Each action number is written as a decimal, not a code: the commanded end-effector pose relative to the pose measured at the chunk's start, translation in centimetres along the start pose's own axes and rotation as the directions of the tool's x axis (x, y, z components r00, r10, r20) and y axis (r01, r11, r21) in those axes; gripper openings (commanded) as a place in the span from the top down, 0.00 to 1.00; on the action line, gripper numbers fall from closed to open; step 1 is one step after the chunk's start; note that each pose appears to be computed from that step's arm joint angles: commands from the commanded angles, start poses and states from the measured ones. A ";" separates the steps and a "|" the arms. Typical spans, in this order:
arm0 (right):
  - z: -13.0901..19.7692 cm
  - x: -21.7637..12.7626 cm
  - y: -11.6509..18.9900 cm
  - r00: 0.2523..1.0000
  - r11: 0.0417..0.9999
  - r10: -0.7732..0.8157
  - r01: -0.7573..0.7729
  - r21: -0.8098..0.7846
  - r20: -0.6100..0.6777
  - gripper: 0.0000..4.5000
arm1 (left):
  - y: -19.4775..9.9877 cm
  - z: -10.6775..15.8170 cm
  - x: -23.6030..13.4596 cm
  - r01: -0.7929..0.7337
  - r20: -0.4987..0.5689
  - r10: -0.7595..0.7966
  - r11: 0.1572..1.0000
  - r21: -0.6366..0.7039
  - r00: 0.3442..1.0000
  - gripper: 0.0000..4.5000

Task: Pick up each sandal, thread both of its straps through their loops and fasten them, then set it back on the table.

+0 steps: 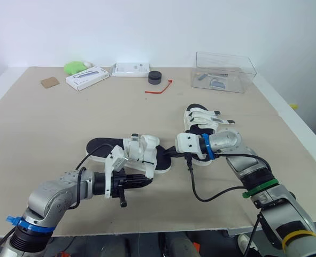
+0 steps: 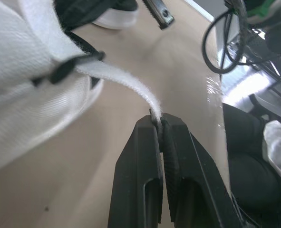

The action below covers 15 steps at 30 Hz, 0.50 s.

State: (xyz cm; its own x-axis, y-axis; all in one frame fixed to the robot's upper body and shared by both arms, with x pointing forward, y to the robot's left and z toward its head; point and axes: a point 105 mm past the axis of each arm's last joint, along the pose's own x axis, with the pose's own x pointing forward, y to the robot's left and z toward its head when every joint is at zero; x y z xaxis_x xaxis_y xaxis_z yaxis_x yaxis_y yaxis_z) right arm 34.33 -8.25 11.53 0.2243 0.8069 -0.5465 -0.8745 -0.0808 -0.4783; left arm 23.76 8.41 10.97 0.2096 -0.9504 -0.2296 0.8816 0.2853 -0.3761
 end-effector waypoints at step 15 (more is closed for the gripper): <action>-3.3 0.3 1.6 0.990 0.996 0.059 -0.050 0.076 -0.129 1.00 | -5.0 -2.0 -2.9 0.176 -0.108 -0.183 0.982 -0.068 0.977 0.99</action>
State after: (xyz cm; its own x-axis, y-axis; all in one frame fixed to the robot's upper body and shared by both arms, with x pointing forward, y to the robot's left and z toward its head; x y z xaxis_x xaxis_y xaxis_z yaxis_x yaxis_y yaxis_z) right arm 34.45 -8.13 11.68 0.2229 0.8063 -0.5478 -0.8727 -0.0854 -0.4807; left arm 19.06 10.49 10.85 0.0632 -0.9582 -0.2791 0.8577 0.1952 -0.4757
